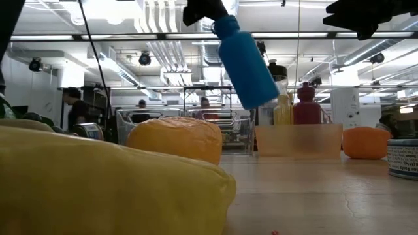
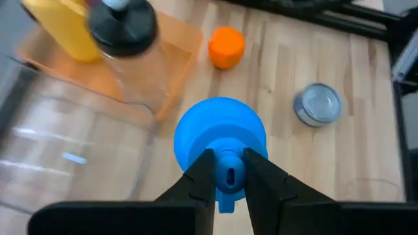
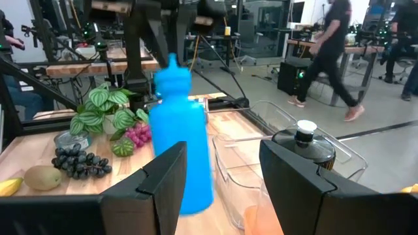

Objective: Pick & Place Food Item
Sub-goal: Put the blue water bottle into the orange bin

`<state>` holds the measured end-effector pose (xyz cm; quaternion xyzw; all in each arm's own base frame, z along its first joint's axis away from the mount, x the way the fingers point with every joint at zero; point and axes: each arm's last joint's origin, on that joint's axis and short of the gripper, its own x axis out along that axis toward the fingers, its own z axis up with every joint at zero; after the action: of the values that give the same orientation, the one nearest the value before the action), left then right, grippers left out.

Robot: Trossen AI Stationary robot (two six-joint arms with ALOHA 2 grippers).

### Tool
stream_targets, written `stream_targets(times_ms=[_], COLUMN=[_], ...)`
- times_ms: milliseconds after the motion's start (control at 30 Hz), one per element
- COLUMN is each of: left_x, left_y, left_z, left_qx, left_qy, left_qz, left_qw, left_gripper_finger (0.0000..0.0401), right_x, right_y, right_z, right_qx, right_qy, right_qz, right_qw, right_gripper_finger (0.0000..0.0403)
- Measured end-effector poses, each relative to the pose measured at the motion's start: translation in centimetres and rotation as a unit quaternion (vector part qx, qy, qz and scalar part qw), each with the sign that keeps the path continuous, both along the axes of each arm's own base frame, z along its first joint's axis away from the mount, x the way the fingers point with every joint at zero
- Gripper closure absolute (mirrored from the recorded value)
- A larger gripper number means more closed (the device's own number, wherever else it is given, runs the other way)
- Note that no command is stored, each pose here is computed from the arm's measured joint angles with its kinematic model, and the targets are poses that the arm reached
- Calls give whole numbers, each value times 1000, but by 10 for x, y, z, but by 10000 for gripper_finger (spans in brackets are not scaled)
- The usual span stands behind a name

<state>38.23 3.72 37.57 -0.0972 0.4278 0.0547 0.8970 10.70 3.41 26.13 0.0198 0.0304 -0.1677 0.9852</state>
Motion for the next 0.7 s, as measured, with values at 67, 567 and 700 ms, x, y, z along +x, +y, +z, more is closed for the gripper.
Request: stream_targets(times_ms=[67, 567, 700], left_x=[8, 34, 37], left_y=[0, 4, 5], left_z=[-10, -49, -54], left_qx=[-19, -60, -60], left_qy=[11, 50, 56], left_qz=[-6, -19, -19], left_qw=[1000, 997, 996], left_gripper_finger=[343, 343, 343], right_x=[0, 1, 1], right_y=[0, 0, 0], right_z=[0, 0, -1], right_qx=[0, -2, -1], right_qy=[-1, 2, 3], right_qz=[0, 0, 0], right_qw=[1000, 1000, 1000], right_gripper_finger=[213, 213, 213])
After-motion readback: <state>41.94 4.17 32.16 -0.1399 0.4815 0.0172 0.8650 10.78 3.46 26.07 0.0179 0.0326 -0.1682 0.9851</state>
